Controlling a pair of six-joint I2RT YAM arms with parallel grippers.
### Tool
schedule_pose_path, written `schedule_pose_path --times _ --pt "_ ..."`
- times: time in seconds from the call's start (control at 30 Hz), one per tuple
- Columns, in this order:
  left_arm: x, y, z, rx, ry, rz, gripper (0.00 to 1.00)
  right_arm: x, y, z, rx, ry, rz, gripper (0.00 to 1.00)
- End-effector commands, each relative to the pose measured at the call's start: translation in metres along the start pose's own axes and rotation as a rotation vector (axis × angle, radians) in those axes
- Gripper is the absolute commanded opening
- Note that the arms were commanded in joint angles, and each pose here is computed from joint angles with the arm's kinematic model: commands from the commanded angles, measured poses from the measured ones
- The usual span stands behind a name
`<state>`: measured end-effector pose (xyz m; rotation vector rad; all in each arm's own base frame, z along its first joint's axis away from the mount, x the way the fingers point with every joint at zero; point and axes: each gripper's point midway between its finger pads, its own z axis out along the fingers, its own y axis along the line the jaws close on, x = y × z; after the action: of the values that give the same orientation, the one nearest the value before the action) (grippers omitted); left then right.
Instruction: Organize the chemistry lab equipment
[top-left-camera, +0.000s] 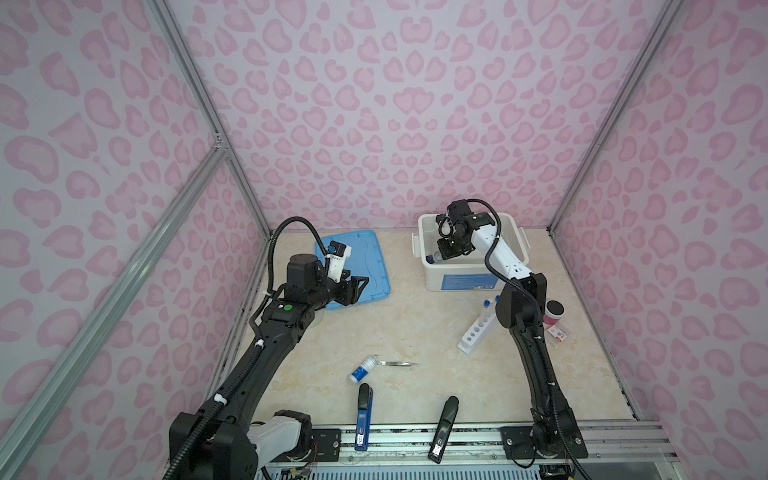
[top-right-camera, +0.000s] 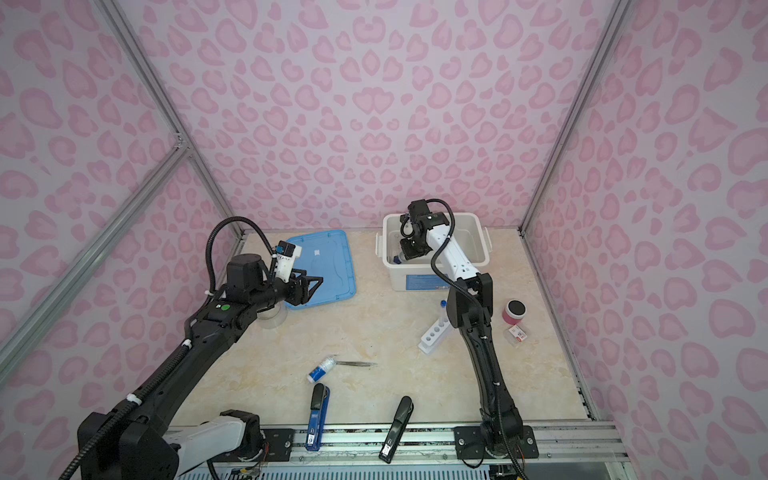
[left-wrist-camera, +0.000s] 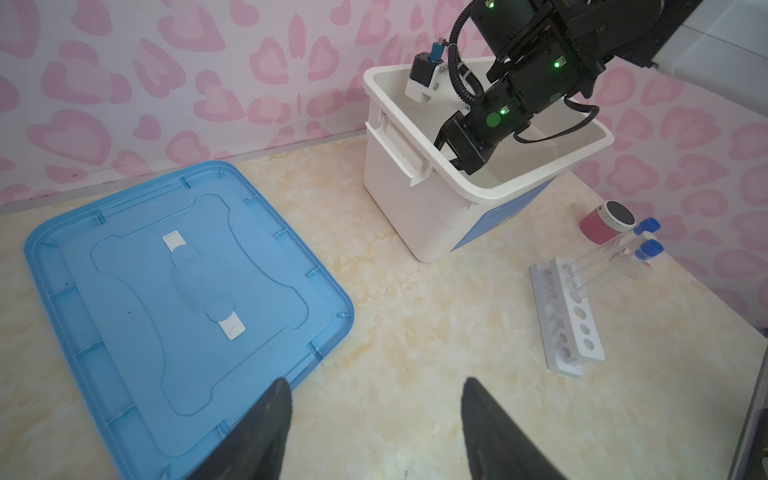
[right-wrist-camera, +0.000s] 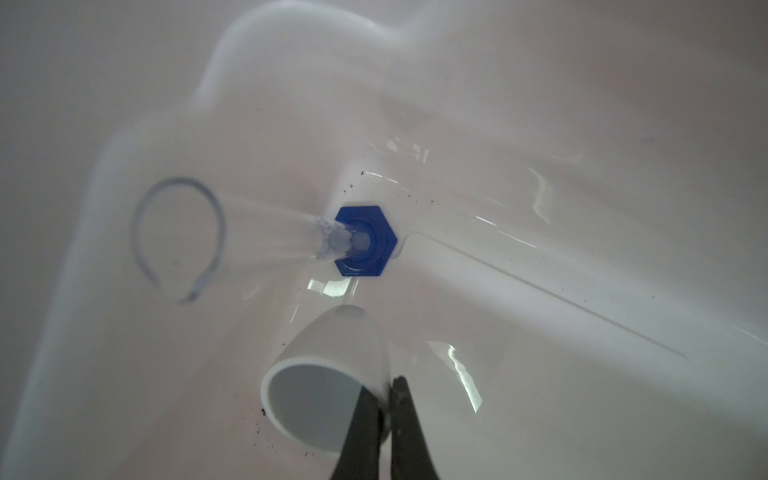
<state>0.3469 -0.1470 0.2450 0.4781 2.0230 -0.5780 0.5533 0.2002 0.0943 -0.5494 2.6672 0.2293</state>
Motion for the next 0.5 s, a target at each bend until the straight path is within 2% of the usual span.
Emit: schedule_pose_path --times 0.0,0.47 --pt "-0.005 -0.001 -0.002 0.001 -0.026 0.01 0.67 0.008 0.002 0.012 -0.004 0.031 0.0 0.02" --pt "-0.003 0.0 -0.002 -0.002 -0.021 0.01 0.67 0.007 0.004 0.026 -0.007 0.031 0.017 0.02"
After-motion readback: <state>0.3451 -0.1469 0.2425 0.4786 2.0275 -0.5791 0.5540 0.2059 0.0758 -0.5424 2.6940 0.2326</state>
